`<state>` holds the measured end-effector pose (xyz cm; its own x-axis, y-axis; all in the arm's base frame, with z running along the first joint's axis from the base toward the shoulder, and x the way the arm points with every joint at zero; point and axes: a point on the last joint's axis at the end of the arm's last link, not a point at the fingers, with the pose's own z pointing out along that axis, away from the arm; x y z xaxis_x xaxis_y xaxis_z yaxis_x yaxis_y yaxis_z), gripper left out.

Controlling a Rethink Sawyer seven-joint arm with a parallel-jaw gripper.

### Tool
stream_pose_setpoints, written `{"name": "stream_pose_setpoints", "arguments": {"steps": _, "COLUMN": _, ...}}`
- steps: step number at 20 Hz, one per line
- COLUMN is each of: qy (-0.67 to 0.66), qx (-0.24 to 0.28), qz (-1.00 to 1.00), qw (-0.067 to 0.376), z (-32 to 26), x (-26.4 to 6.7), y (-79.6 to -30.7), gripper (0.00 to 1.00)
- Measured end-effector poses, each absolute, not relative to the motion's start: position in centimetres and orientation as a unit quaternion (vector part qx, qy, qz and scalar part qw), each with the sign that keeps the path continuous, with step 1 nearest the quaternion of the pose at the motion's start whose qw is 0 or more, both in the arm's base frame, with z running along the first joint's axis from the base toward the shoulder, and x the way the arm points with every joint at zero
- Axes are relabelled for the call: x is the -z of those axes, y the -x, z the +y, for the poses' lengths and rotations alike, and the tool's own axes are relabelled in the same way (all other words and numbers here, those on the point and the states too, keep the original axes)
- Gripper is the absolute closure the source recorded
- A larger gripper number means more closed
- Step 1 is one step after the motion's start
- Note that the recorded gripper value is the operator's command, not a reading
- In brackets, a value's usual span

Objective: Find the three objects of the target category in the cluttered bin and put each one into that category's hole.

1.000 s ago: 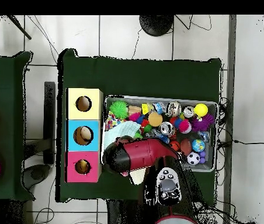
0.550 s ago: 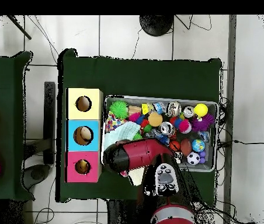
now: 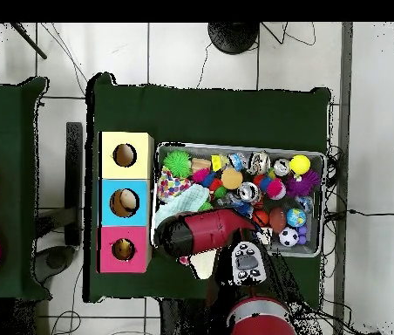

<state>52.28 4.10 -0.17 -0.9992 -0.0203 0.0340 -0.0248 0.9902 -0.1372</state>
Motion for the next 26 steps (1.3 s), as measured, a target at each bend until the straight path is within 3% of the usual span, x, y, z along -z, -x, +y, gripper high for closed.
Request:
{"name": "stream_pose_setpoints", "arguments": {"steps": 5, "qy": -0.009, "qx": -0.069, "qz": -0.997, "qw": 0.017, "z": 3.9, "x": 0.2, "y": -52.3, "gripper": 0.0}}
{"name": "stream_pose_setpoints", "arguments": {"steps": 6, "qy": -0.009, "qx": -0.069, "qz": -0.997, "qw": 0.017, "z": 3.8, "x": 0.2, "y": -52.3, "gripper": 1.0}}
{"name": "stream_pose_setpoints", "arguments": {"steps": 26, "qy": -0.034, "qx": -0.086, "qz": -0.996, "qw": -0.004, "z": 1.9, "x": -0.7, "y": -53.3, "gripper": 1.0}}
